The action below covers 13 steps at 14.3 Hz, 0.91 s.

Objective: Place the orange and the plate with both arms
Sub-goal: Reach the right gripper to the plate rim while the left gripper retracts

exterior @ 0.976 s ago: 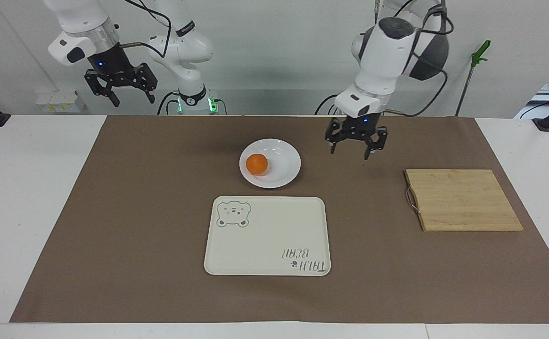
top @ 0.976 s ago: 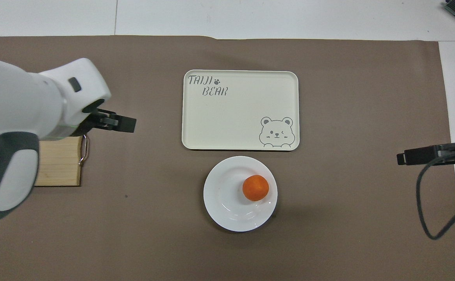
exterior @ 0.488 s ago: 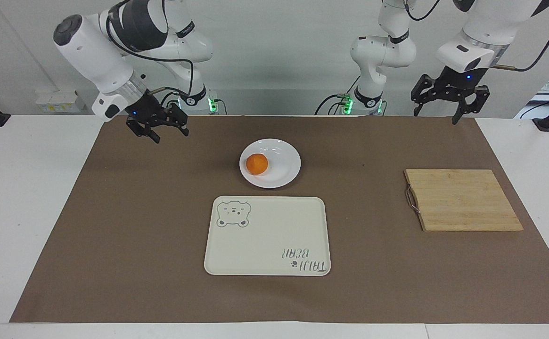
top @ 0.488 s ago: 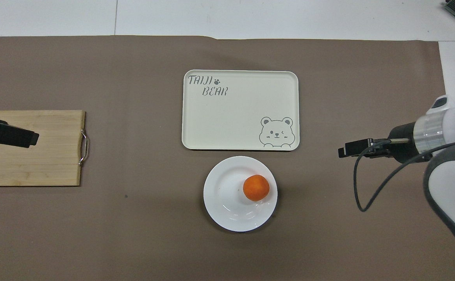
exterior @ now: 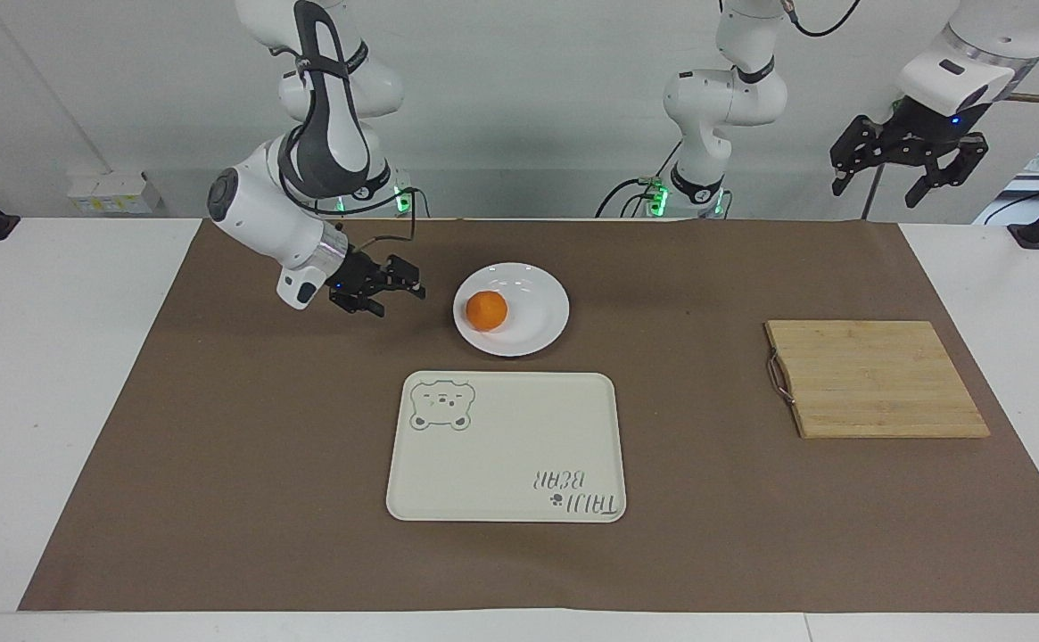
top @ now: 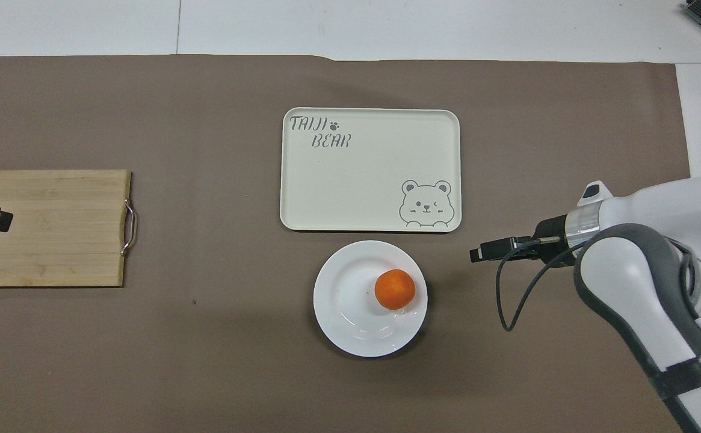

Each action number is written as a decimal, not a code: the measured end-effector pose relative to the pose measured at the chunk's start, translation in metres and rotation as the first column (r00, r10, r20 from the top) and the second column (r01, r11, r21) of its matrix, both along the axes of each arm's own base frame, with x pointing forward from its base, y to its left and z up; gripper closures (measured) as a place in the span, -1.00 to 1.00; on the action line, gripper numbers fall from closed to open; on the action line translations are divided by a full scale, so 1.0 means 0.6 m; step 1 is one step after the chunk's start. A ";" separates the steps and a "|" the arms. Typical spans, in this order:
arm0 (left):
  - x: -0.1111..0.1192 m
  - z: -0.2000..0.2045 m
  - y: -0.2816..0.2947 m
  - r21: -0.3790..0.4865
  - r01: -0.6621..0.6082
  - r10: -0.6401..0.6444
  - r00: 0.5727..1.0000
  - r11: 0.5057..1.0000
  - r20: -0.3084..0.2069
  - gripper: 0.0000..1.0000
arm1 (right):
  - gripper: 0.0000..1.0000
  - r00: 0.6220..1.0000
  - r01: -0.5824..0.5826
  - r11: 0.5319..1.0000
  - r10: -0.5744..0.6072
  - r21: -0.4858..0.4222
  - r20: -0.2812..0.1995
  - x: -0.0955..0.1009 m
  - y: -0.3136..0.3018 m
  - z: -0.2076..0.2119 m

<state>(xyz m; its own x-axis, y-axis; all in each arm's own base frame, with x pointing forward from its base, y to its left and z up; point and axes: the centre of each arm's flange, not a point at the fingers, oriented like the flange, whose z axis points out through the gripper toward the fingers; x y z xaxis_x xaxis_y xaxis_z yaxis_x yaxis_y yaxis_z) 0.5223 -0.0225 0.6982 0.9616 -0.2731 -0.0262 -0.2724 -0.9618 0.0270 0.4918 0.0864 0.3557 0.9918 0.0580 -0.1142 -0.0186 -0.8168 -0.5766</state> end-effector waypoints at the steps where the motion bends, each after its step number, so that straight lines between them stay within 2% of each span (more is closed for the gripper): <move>1: -0.006 0.003 0.002 0.000 -0.001 0.001 1.000 1.000 -0.010 -1.00 | -1.00 1.000 0.010 0.999 -0.009 0.032 -0.011 -0.009 0.002 -0.013; 5: -0.030 0.010 0.005 -0.002 -0.001 0.001 0.999 1.000 -0.036 -1.00 | -1.00 0.998 0.056 0.986 -0.053 0.160 -0.022 -0.049 0.017 -0.078; 9: -0.033 0.009 0.002 -0.002 0.003 -0.003 0.999 1.000 -0.041 -1.00 | -1.00 0.994 0.100 0.977 -0.091 0.187 -0.055 -0.072 0.051 -0.132; 13: -0.033 0.008 0.002 -0.002 0.002 -0.002 0.999 1.000 -0.042 -1.00 | -1.00 0.994 0.100 0.978 -0.090 0.184 -0.060 -0.089 0.049 -0.156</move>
